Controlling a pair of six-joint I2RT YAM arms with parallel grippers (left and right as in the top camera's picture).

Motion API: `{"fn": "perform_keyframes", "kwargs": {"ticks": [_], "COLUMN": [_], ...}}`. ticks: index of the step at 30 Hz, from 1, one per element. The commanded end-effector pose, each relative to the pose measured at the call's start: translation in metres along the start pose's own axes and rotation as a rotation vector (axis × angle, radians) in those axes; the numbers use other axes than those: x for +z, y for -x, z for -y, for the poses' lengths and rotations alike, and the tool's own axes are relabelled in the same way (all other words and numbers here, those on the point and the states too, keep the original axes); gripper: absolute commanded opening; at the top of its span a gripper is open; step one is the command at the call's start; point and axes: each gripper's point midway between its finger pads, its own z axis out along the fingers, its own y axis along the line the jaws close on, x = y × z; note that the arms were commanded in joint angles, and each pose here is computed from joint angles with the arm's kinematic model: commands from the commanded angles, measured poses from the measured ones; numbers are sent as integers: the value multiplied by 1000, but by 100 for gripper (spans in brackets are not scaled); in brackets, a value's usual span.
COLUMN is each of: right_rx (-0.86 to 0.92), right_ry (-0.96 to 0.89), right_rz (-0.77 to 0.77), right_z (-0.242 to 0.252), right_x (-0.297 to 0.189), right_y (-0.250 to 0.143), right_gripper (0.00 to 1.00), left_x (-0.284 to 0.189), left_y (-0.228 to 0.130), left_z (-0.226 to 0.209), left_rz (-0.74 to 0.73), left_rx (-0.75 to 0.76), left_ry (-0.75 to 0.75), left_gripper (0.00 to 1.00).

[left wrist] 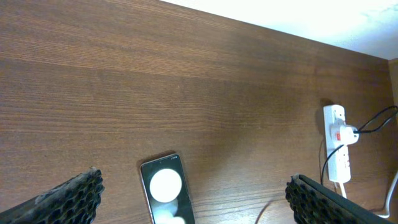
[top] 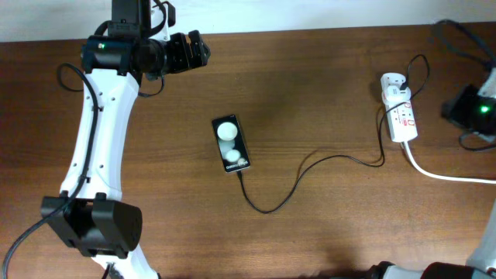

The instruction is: Plug charger to phone and switch on socket

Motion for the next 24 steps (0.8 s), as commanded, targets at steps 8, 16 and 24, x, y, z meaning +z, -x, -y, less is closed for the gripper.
{"fn": "perform_keyframes", "kwargs": {"ticks": [8,16,24], "right_rx": [241,320,326], "right_ry": [177,168,99], "right_rz": [-65,-124,-188], "right_z": [77,81,83], "right_x": [149,246,286], "right_y": [48,32,5], "right_gripper": [4,4,4], "left_x": [2,2,2], "left_y": [0,0,0], "left_z": [-3,-3,-3], "left_rz": [-1,-1,-1], "left_rx": [17,17,17], "left_ry": [9,9,9], "left_gripper": [99,99,99]}}
